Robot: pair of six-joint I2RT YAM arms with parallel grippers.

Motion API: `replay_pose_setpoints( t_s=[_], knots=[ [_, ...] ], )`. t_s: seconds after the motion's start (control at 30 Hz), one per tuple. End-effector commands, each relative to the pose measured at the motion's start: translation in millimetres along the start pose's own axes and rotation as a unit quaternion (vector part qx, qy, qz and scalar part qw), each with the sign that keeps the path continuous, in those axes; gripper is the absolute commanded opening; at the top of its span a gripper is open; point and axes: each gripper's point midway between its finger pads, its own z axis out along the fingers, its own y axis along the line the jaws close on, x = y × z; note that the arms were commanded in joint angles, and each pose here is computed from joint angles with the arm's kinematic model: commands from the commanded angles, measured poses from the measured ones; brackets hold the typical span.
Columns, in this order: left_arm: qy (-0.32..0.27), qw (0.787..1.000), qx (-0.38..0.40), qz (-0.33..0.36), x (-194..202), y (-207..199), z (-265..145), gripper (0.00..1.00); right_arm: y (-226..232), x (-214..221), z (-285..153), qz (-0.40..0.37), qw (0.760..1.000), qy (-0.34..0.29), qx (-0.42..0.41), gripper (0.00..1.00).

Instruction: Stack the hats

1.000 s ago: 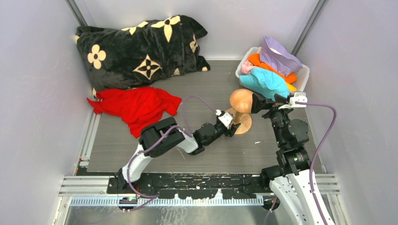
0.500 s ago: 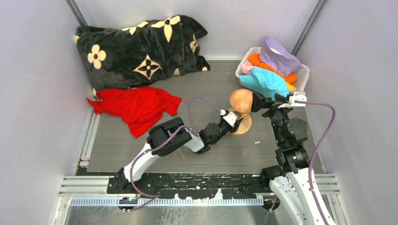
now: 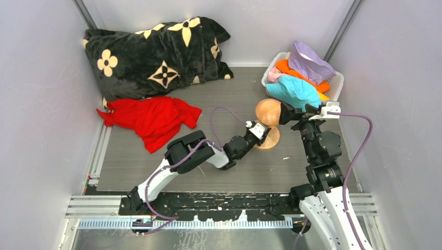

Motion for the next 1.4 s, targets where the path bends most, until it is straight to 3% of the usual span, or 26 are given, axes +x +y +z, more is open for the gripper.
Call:
replay_pose_setpoints(
  t_s=[0.0,0.17,0.23,0.27,0.93,1.3,1.33,1.37],
  knots=[
    [-0.048,0.998,-0.033,-0.004,-25,13,10,0.32,2,-15,1,-0.004,1.000,-0.027,-0.001,1.00],
    [-0.043,0.997,-0.058,-0.001,-21,34,10,0.22,2,-14,2,-0.005,1.000,-0.027,-0.003,1.00],
    [-0.039,0.997,-0.071,-0.006,-20,46,8,0.03,4,-13,4,-0.005,1.000,-0.025,-0.006,1.00],
    [-0.037,0.996,-0.079,-0.008,-20,52,7,0.00,4,-13,5,-0.004,1.000,-0.024,-0.007,1.00],
    [-0.009,0.957,-0.289,0.029,-16,250,-31,0.00,9,-5,9,0.001,1.000,-0.016,-0.020,1.00],
    [-0.006,0.947,-0.322,0.010,0,290,-41,0.00,10,0,12,0.001,1.000,-0.011,-0.023,1.00],
    [-0.005,0.946,-0.325,0.008,0,291,-42,0.02,10,0,13,0.001,1.000,-0.010,-0.023,1.00],
    [-0.005,0.945,-0.326,0.006,0,291,-44,0.11,11,2,14,0.001,1.000,-0.009,-0.026,1.00]
  ],
)
